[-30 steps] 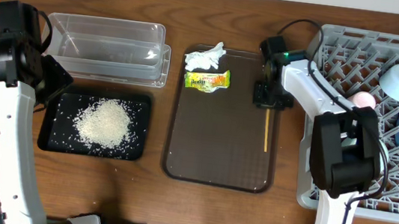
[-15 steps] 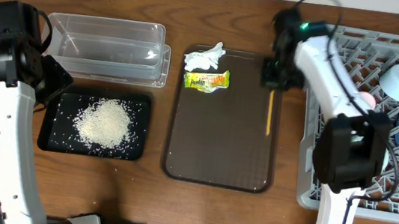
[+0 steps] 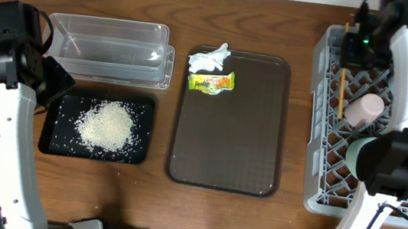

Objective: Sort waste into correct bins and load items into the dishwasher rack
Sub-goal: 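Grasp the yellow pencil and carry it into the dish rack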

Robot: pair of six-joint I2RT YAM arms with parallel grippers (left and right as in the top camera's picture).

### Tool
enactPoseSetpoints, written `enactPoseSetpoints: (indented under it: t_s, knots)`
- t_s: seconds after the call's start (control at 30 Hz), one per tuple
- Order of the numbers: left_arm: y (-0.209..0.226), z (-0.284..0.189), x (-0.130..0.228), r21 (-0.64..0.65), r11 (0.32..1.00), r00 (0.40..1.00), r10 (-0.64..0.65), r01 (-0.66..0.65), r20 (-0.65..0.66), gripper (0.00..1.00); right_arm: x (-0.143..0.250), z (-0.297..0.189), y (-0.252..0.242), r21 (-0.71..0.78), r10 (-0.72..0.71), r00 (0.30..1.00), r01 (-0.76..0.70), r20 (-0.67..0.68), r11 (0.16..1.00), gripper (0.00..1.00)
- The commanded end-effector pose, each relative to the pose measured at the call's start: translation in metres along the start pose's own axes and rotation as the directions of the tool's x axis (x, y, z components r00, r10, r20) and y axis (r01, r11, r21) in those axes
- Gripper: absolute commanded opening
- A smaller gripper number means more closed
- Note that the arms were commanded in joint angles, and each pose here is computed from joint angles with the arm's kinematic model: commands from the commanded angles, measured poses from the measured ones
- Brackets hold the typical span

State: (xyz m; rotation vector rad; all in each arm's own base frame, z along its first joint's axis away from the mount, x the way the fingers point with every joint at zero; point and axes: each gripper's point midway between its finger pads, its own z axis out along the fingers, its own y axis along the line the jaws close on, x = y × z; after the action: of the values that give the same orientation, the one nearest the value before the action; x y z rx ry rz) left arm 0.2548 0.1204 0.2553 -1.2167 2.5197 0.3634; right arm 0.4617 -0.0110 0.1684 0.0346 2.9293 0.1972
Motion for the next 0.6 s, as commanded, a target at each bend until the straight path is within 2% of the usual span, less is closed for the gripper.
enactPoseSetpoints:
  t_s: [0.0,0.3,0.37,0.43,0.47,0.57]
  knots:
    - [0.005,-0.002,-0.001,-0.013,1.0,1.0,-0.006,0.006,0.011,0.9,-0.003,-0.007,0.0,-0.035,-0.057,0.998,0.058,0.03,0.998,0.01]
    - [0.005,-0.002,-0.001,-0.013,1.0,1.0,-0.006,0.006,0.012,0.9,0.001,0.019,0.006,-0.046,-0.035,0.999,0.035,0.003,0.998,0.04]
    - [0.005,-0.002,-0.001,-0.013,1.0,1.0,-0.006,0.006,0.012,0.9,0.004,0.027,0.006,-0.043,-0.022,1.0,0.021,-0.012,0.999,0.14]
    - [0.005,-0.002,-0.001,-0.013,1.0,1.0,-0.006,0.007,0.012,0.9,0.007,0.035,0.006,-0.044,-0.008,1.0,0.007,-0.025,0.999,0.37]
    - [0.005,-0.002,-0.001,-0.013,1.0,1.0,-0.006,0.006,0.011,0.9,0.008,0.037,0.006,-0.044,0.004,1.0,-0.005,-0.03,0.999,0.46]
    - [0.005,-0.002,-0.001,-0.013,1.0,1.0,-0.006,0.007,0.012,0.9,0.01,0.038,0.006,-0.044,0.017,0.999,-0.019,-0.037,0.999,0.48]
